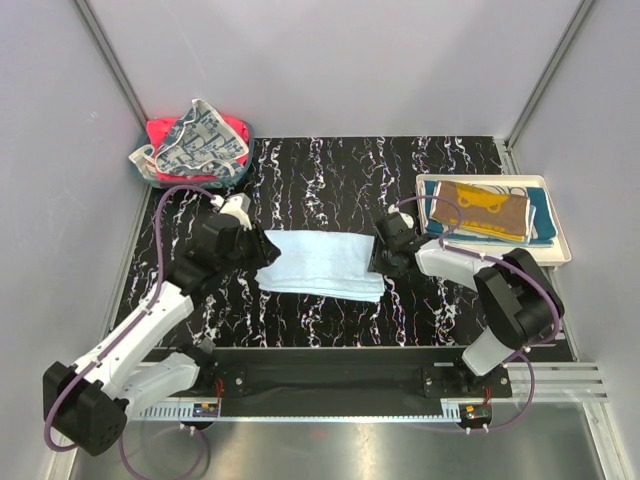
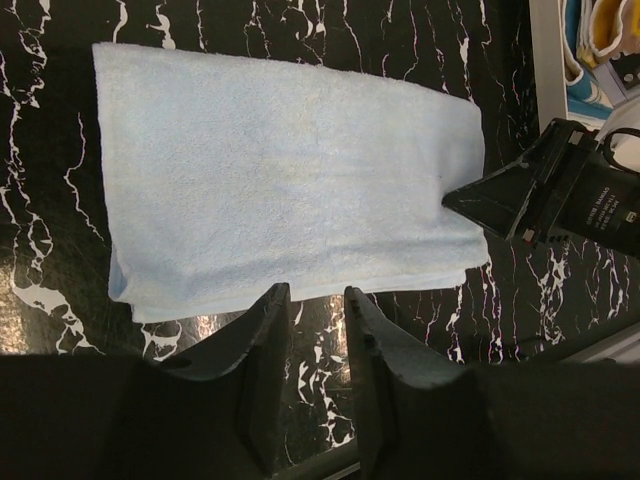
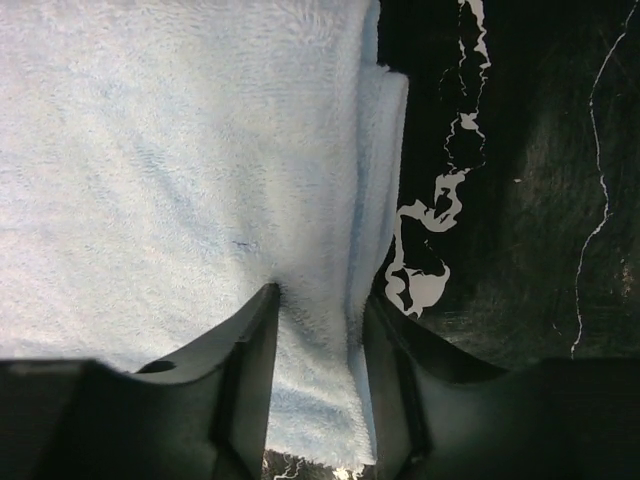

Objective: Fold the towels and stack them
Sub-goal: Neatly place the folded towel into the bin

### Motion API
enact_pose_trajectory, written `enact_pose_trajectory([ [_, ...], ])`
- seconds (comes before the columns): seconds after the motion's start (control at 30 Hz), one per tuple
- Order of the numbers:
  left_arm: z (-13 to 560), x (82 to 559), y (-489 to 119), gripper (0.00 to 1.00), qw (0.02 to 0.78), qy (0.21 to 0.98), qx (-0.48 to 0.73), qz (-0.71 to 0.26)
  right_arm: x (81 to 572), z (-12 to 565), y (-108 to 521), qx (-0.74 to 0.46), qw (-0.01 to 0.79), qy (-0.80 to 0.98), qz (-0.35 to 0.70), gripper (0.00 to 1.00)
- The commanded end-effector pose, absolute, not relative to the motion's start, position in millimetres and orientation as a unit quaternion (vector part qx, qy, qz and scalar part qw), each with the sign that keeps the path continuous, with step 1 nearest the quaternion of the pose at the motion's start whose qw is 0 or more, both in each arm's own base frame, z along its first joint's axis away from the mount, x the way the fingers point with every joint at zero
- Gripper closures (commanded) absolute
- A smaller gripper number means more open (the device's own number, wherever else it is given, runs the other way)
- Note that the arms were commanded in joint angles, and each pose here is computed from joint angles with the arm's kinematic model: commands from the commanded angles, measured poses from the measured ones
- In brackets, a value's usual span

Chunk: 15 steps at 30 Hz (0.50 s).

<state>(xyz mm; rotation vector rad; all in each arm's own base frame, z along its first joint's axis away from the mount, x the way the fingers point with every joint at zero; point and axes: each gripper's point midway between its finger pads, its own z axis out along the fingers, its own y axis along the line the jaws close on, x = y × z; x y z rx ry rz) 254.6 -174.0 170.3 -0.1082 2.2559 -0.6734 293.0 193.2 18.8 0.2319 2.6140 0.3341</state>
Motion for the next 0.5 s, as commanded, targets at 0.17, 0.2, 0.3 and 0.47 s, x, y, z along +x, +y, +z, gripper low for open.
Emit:
enact_pose_trajectory([
  [0.17, 204, 247, -176, 0.66, 0.409, 0.868, -0.003, -0.281, 279, 5, 172, 0.071, 0.218, 0.973, 0.032, 1.0],
  [0.2, 205, 246, -176, 0.66, 0.409, 0.868, 0.0, -0.281, 283, 9, 165, 0.07, 0.228, 0.971, 0.011, 1.0],
  [0.3, 211, 243, -176, 0.66, 0.41, 0.867, 0.011, -0.284, 292, 41, 150, 0.06, 0.257, 0.964, -0.028, 1.0],
  [0.47, 221, 241, -171, 0.65, 0.419, 0.866, 0.028, -0.27, 316, 110, 130, 0.013, 0.298, 0.949, -0.102, 1.0],
])
